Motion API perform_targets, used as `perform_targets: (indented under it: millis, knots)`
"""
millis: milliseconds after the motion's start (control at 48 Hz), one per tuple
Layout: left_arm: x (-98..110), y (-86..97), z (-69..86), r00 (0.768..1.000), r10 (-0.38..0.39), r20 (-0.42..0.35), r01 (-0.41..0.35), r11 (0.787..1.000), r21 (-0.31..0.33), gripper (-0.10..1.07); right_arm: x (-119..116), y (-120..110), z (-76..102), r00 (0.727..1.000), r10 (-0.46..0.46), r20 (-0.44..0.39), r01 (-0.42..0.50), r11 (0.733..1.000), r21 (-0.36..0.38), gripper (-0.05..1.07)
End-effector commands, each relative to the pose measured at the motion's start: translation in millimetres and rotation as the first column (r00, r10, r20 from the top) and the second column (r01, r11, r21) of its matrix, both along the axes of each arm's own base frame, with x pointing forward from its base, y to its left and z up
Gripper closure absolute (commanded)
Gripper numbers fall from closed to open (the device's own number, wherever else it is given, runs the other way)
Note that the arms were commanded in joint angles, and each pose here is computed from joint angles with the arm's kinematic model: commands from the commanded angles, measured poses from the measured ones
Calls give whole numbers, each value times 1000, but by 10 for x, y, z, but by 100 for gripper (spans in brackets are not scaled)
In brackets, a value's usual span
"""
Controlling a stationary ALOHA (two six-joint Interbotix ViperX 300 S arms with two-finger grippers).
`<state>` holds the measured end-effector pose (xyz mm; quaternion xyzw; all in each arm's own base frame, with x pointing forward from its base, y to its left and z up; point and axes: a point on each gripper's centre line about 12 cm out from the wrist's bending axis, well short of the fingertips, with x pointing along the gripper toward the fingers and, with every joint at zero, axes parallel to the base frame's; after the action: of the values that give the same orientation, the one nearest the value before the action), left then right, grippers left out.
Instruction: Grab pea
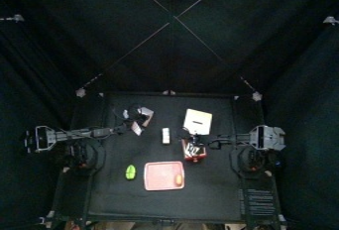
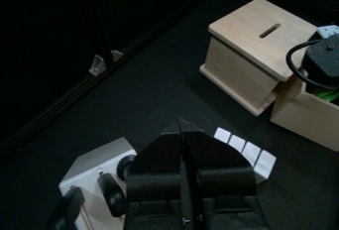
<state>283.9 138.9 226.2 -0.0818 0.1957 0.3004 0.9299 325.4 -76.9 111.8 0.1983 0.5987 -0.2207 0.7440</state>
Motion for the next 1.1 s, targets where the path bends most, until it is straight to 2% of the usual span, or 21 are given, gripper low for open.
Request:
perform_targets:
  millis: [0,188,458,729,1083]
  knots:
    - [10,30,57,1000,9,15,-9,1000,9,68,7,-10,-33,1000,-2,-7,2,1000,3,39]
    - [6,23,46,1000,7,12,-7,1000,8,68,14,-31,153,1000,-10,3,10,1000,-1,40]
    - [6,23,46,1000,8,12,-8,1000,7,68,-10,-48,539,997,-10,79,12,1000,-29,40]
    - [5,26,45,1000,8,12,-8,1000,7,68,-55,-48,659,994,-12,113,16,999,-36,40]
    - [-5,29,24,1000,11,7,-11,1000,5,68,-67,-67,665,994,-11,111,16,999,-43,40]
